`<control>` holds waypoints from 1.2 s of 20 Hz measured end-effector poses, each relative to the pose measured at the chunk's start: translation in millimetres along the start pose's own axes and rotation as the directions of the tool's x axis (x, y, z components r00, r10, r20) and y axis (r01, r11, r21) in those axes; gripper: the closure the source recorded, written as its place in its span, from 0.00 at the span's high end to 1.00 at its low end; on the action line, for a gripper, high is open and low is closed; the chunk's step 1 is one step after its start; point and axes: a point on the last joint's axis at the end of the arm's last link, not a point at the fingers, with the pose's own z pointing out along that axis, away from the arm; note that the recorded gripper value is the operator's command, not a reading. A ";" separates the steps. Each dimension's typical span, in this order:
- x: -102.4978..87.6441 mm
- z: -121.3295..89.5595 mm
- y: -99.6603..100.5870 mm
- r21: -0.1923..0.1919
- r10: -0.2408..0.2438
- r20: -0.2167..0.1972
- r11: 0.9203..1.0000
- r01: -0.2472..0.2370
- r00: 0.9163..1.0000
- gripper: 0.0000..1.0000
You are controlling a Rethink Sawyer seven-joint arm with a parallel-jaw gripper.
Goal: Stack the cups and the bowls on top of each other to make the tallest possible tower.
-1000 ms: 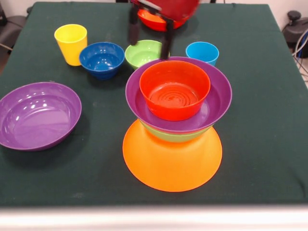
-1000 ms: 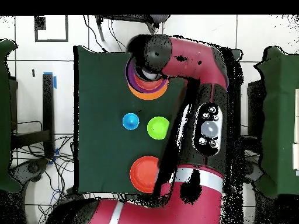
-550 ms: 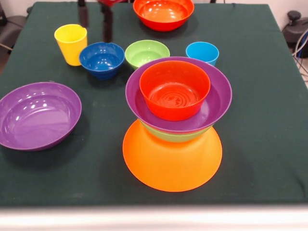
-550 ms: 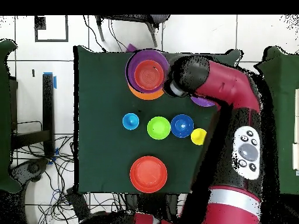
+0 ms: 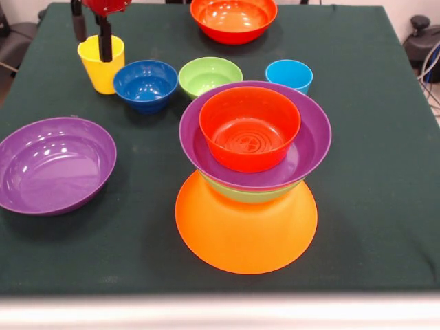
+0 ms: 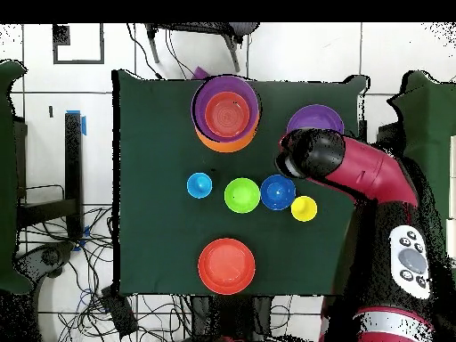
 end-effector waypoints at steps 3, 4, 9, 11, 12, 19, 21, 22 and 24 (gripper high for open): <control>9.2 10.7 -14.1 0.009 -0.007 -0.013 1.000 0.008 1.000 1.00; 13.4 14.7 -18.7 0.016 -0.014 -0.019 1.000 0.015 1.000 1.00; 29.1 28.2 -35.6 0.039 -0.037 -0.054 0.998 0.040 0.998 1.00; 33.8 32.5 -44.4 0.046 -0.043 -0.067 0.998 0.046 0.997 1.00; 35.4 34.1 -48.7 0.048 -0.044 -0.073 0.998 0.048 0.996 1.00; 31.4 41.9 -104.4 0.057 -0.023 -0.107 0.998 0.029 0.994 1.00; 28.8 43.0 -116.7 0.059 -0.017 -0.110 0.998 0.024 0.994 1.00; 26.5 44.0 -131.6 0.063 -0.007 -0.113 0.998 0.014 0.994 1.00; 26.6 44.8 -141.8 0.069 -0.001 -0.117 0.998 0.009 0.993 1.00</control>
